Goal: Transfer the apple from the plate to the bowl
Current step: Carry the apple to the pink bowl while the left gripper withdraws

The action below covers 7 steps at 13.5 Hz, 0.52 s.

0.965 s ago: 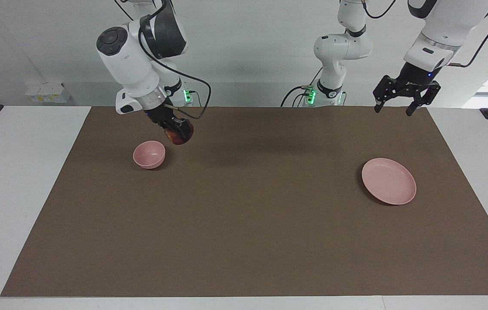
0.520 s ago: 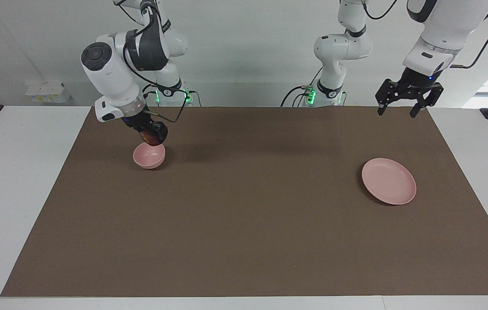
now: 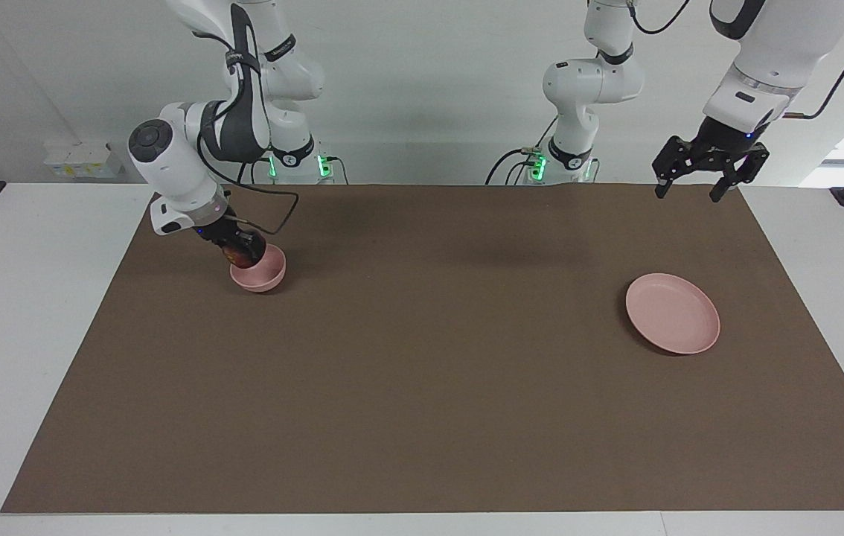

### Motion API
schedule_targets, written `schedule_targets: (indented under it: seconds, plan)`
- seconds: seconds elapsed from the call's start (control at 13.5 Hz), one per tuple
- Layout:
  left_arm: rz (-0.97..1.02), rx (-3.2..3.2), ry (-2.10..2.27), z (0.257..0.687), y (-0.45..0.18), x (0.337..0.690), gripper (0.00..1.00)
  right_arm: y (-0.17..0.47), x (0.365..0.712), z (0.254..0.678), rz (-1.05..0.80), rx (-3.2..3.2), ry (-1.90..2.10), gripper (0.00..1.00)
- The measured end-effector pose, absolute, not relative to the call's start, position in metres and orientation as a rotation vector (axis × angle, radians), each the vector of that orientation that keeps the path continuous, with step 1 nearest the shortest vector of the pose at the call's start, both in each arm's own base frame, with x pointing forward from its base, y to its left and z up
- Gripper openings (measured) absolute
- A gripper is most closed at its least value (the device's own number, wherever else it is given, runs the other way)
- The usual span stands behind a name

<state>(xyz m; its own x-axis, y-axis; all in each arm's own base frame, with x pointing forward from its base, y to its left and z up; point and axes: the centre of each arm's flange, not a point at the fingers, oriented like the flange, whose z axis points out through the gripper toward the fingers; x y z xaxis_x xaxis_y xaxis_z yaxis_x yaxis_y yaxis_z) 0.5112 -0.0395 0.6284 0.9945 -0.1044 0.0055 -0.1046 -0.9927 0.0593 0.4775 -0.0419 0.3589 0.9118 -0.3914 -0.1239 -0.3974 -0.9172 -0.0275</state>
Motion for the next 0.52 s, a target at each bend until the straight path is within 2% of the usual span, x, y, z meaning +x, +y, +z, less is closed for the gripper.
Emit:
schedule_targets:
  seconds: [0.37, 0.45, 0.52]
  plan:
    - [-0.045, 3.077, -0.163, 0.640, -0.038, 0.506, 1.00, -0.029, 0.472, 0.322, 0.173, -3.030, 0.613, 0.75]
    - [-0.039, 3.077, -0.165, 0.643, -0.039, 0.506, 1.00, -0.025, 0.474, 0.320, 0.174, -3.032, 0.608, 0.77]
    - [-0.037, 3.077, -0.168, 0.644, -0.040, 0.506, 1.00, -0.022, 0.477, 0.321, 0.168, -3.034, 0.599, 0.84]
